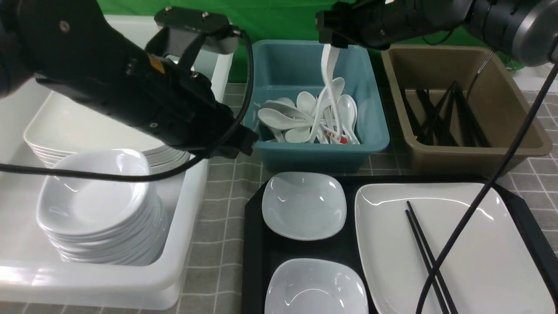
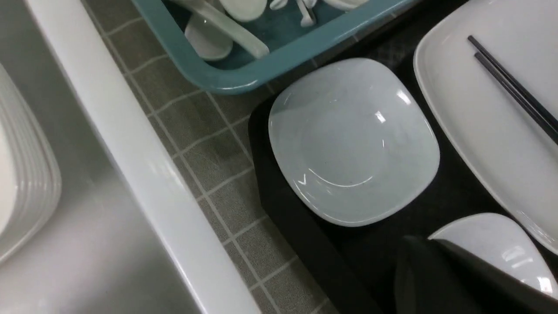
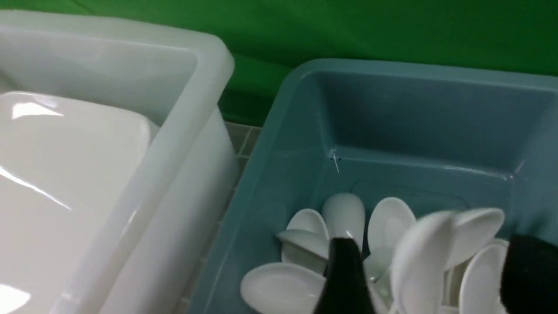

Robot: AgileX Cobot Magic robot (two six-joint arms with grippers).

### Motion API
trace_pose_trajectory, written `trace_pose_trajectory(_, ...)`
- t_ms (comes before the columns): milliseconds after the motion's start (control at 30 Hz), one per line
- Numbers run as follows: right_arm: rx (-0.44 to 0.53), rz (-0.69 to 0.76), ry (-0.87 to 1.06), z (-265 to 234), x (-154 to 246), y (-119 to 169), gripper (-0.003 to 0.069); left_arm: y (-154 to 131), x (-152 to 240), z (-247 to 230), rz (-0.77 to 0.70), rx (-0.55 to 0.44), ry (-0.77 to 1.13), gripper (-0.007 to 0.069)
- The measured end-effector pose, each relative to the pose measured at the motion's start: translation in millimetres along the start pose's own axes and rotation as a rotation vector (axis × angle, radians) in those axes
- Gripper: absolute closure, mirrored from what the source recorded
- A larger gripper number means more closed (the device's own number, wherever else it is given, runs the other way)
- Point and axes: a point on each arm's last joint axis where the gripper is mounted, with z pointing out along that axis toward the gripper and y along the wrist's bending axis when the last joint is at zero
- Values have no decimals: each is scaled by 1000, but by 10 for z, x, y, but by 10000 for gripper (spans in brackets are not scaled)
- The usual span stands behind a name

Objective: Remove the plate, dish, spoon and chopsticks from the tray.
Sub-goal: Use the right arm to put the soup spoon into the small storage box in the middle, then use the right arm to grab a pair of chopsticks from the plate

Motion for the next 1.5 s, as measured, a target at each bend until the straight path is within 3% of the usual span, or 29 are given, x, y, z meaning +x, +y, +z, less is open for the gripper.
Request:
trace_pose_trajectory(67,4,-15,53,-94,10,12,113,-9,1,0,-1,9,1,624)
trace_pose_trajectory(167,24,-70,202,-316,67,26,140,-36,19,-1,8,42,21,624)
trace_pose_trajectory(267,52,-134,433,-709,159,20,270,-87,55,-6,54,100,57,624)
trace_pose_trajectory(300,61,-161,525,-849,223,18,370,-111,62,-9,75,123,65,624)
trace_pose_trajectory(333,62,-164,534,-882,235,19,399,-117,63,-12,83,128,63,624)
trace_pose_trajectory(367,69,-181,602,-984,350,10,519,-177,68,-11,117,153,66,624)
trace_pose_trajectory(467,86,-160,694,-978,616,-37,610,-291,109,10,172,183,96,624)
trace_pose_trajectory(600,155,-120,885,-859,1154,-210,546,-501,203,64,243,231,146,624)
trace_pose_trajectory(733,225,-98,978,-743,1664,-395,310,-646,297,125,282,259,174,624)
trace_pose_trajectory(767,234,-92,963,-709,1748,-424,220,-662,325,143,285,263,182,624)
trace_pose_trajectory(800,235,-90,961,-704,1785,-434,220,-663,333,149,285,263,185,624)
trace_pose_trajectory(867,244,-77,936,-655,1918,-478,115,-658,367,172,284,262,196,624)
trace_pose_trajectory(933,243,-76,885,-601,2032,-516,81,-651,388,185,287,258,205,624)
trace_pose_trajectory(1100,248,-69,864,-527,2137,-554,142,-648,382,187,288,254,198,624)
trace_pose_trajectory(1200,255,-79,869,-512,2154,-573,328,-647,384,189,288,254,199,624)
trace_pose_trajectory(1233,255,-79,869,-515,2151,-572,458,-647,383,189,288,253,198,624)
trace_pose_trajectory(1267,255,-79,869,-515,2152,-572,458,-647,383,189,288,253,198,624)
trace_pose_trajectory(1300,253,-75,864,-526,2140,-565,533,-647,381,189,287,253,196,624)
trace_pose_trajectory(1500,239,-75,794,-779,1925,-474,522,-641,344,199,284,239,155,624)
